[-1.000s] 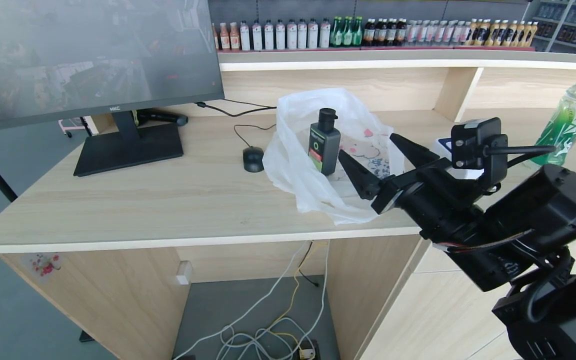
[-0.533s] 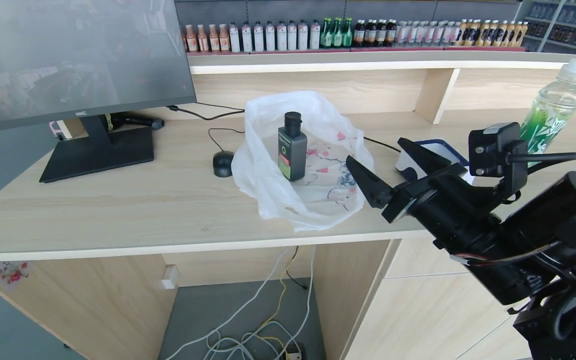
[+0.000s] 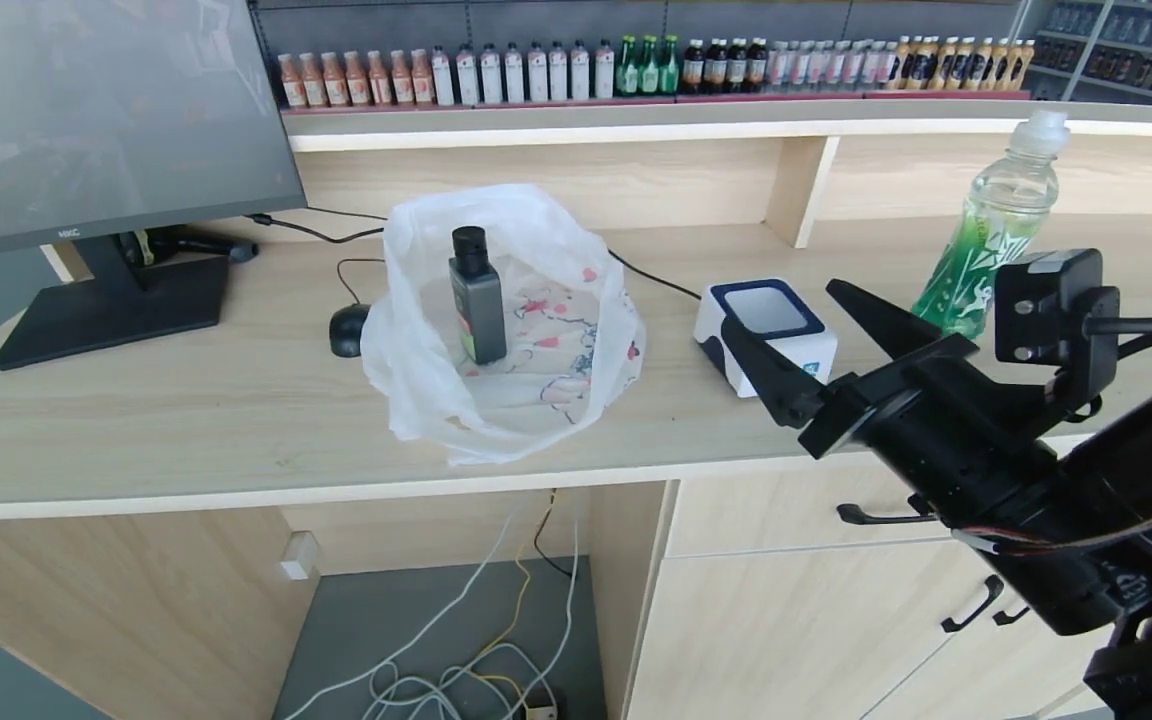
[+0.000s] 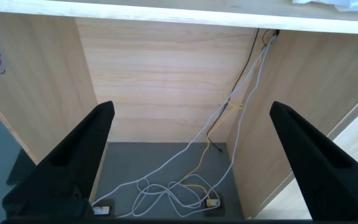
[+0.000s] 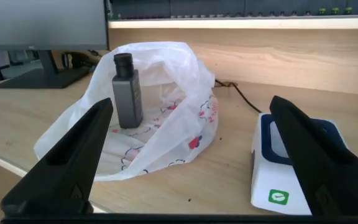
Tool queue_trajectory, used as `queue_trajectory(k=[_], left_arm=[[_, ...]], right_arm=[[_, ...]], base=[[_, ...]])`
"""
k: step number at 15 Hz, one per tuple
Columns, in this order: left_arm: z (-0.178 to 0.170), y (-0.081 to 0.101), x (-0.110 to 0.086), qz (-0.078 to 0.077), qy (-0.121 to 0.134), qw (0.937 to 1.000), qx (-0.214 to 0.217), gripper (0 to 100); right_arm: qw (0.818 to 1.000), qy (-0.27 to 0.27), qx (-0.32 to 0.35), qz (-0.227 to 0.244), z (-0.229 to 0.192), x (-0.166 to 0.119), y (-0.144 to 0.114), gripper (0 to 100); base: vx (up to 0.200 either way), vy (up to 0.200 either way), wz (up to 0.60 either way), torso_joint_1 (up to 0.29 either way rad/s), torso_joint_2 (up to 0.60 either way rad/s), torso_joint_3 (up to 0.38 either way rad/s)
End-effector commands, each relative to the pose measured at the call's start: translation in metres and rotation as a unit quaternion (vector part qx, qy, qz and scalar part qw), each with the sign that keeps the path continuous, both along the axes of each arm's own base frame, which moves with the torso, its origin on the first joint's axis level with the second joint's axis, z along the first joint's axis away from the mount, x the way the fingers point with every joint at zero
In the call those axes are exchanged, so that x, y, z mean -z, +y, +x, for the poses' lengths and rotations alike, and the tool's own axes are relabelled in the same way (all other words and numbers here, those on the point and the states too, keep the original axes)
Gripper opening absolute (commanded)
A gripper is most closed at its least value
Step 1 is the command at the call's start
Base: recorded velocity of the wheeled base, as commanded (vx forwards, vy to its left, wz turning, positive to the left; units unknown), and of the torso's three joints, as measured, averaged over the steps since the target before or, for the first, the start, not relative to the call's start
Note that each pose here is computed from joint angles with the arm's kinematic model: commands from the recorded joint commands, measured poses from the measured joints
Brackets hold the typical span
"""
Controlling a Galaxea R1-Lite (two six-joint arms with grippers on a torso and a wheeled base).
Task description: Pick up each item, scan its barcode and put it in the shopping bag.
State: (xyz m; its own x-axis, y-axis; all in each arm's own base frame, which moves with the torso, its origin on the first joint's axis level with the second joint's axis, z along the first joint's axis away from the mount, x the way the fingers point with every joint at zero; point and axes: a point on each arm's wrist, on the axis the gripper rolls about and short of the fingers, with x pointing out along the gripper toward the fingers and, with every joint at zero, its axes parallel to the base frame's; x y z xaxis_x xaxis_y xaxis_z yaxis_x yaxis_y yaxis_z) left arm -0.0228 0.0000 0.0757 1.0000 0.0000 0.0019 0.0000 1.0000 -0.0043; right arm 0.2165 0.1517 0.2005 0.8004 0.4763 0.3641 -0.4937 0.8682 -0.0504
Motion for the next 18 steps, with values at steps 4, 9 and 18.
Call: queue_trajectory(k=[4,9,18], left_arm=[[0.0,0.0,-0.0001,0.0,-0.001,1.0,-0.001,100],[0.0,0.0,-0.0001,0.0,-0.001,1.0,0.0,100],[0.0,0.0,-0.0001,0.0,-0.001,1.0,0.0,100]], right_arm=[[1.0,-0.003,0.0,0.003,-0.0038,-0.0023,-0.003,100],[1.0,-0.006,0.008,0.004,-0.0025,-0.0038,-0.007,100],[1.0,-0.004,0.015,0.003,0.0019,-0.0028,-0.0083,100]], base=[[0.0,-0.2,0.0,0.002,0.0,0.006],[0.0,-0.2,0.0,0.002,0.0,0.002],[0.0,-0.2,0.0,0.003,0.0,0.002]])
